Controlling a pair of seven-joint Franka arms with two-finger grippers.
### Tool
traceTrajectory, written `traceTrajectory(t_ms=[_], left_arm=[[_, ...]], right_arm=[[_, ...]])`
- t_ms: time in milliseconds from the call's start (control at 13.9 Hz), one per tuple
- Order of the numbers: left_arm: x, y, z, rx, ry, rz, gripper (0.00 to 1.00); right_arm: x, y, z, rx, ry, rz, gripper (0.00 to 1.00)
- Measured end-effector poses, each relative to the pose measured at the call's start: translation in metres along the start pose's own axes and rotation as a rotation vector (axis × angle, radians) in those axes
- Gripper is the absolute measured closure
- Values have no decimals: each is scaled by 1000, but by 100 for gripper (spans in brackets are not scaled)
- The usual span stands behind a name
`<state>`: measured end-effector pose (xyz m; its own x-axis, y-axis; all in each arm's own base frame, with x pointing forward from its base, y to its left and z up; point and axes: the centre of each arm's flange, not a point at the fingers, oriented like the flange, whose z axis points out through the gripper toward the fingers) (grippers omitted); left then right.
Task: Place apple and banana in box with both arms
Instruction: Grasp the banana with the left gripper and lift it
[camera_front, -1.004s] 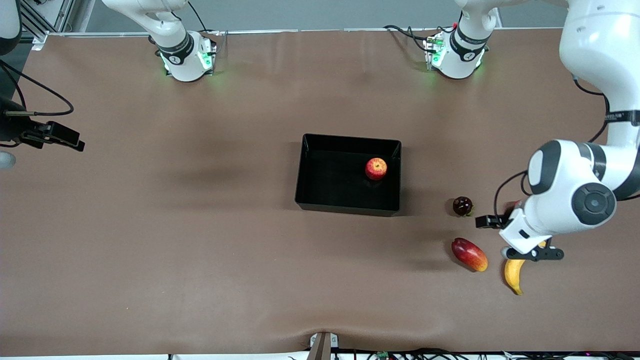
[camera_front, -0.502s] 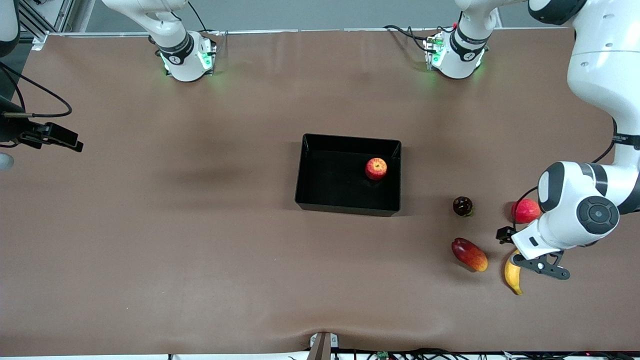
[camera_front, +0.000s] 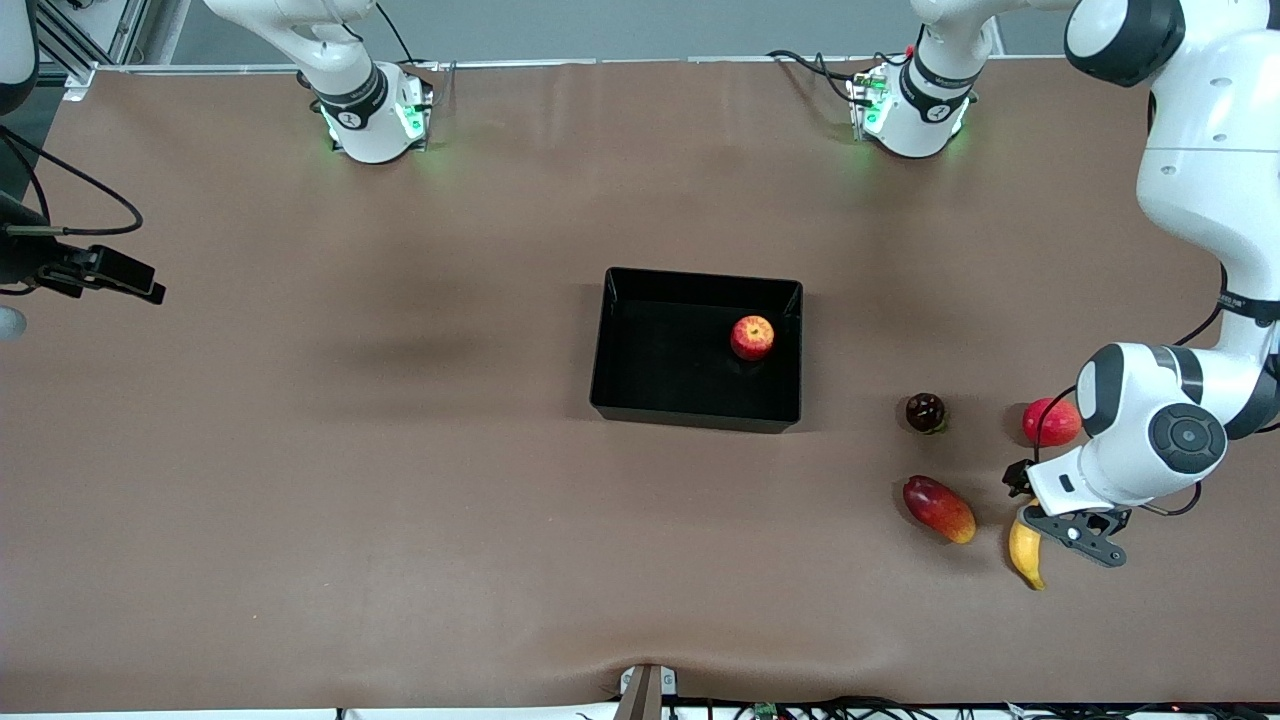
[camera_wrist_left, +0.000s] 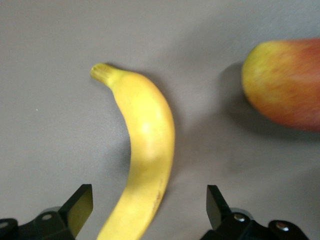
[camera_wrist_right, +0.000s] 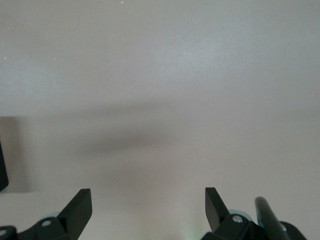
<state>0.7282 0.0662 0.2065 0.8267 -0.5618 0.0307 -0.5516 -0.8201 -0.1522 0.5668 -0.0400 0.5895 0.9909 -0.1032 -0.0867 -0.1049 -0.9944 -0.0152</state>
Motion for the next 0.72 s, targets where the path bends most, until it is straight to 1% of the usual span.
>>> traceTrajectory(t_ms=[215, 287, 359, 502, 574, 645, 717], left_arm=[[-10, -6, 22, -12, 7, -1, 0], [-11, -6, 24, -14, 7, -1, 4], [-11, -6, 25, -15, 7, -2, 4], [-12, -9, 23, -11, 11, -6, 23], [-12, -12, 22, -8, 13, -8, 36], [-12, -14, 20, -5, 16, -4, 46], [-12, -17, 17, -1, 20, 16, 58]], right_arm=[[0, 0, 0, 0, 0, 1, 0], [0, 1, 0, 0, 0, 1, 0], [0, 1, 0, 0, -1, 2, 0], [0, 2, 1, 0, -1, 3, 0], [0, 3, 1, 0, -2, 5, 0], [1, 4, 2, 0, -4, 6, 0], [1, 4, 2, 0, -5, 8, 0]])
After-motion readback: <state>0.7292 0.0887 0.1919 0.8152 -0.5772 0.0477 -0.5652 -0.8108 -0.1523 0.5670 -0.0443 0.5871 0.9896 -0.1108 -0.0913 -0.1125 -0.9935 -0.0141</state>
